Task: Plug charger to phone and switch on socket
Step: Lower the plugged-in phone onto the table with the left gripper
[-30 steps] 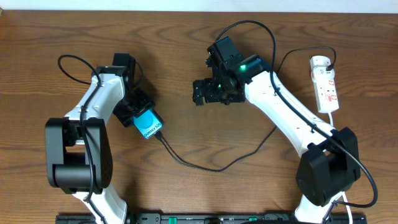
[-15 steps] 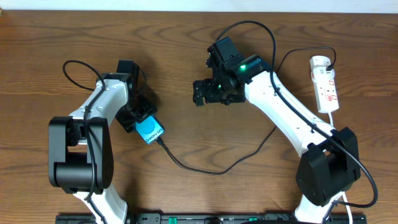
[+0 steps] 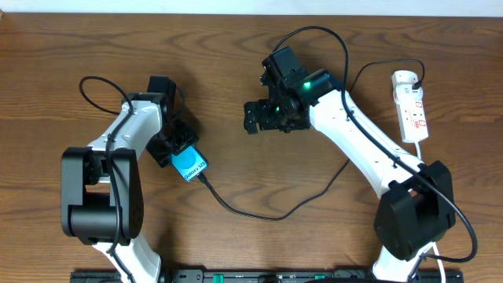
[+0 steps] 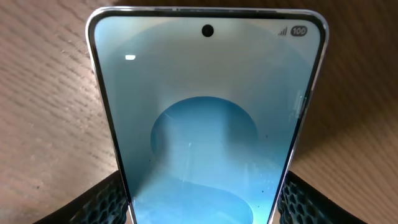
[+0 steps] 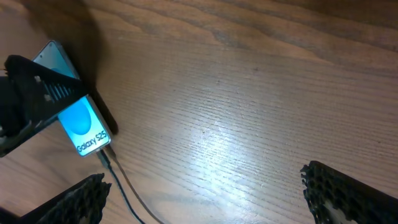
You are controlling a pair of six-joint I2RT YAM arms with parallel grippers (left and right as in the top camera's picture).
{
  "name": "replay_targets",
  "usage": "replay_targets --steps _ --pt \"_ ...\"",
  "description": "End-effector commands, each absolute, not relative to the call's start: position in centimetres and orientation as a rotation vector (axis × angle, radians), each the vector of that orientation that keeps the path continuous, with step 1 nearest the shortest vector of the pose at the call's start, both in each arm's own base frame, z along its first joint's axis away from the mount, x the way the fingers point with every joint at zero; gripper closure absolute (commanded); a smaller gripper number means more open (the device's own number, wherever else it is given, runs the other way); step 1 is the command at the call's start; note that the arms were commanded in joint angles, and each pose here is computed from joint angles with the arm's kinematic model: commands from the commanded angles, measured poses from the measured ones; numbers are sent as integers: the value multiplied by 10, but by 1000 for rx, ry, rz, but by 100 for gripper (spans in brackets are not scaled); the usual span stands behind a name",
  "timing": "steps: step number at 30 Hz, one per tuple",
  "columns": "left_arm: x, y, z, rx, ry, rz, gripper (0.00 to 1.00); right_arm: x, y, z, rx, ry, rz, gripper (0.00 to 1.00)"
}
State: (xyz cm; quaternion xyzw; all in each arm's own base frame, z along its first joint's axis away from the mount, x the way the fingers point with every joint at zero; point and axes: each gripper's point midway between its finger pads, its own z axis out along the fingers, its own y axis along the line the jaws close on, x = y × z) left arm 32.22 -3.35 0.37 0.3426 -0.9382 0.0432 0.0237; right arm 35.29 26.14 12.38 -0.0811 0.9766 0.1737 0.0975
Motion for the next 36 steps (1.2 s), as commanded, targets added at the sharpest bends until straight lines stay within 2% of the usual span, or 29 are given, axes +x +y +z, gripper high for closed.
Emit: replay_targets --steps 1,18,19,20,23,36 --pt "310 -31 -7 1065 -2879 91 93 357 259 127 -250 2877 501 1" --pt "310 -31 -9 1066 -2884 94 92 356 259 127 -250 2878 500 1" --pt "310 -31 -9 1066 -2884 94 85 356 259 127 -251 2879 500 1" --pt "310 -31 -9 1066 -2884 94 83 356 259 127 -250 2878 499 1" --pt "310 -31 -9 1066 -2884 94 69 356 259 127 -251 2879 500 1" --pt "310 -31 -9 1065 -2885 94 26 355 259 127 -250 2882 498 1"
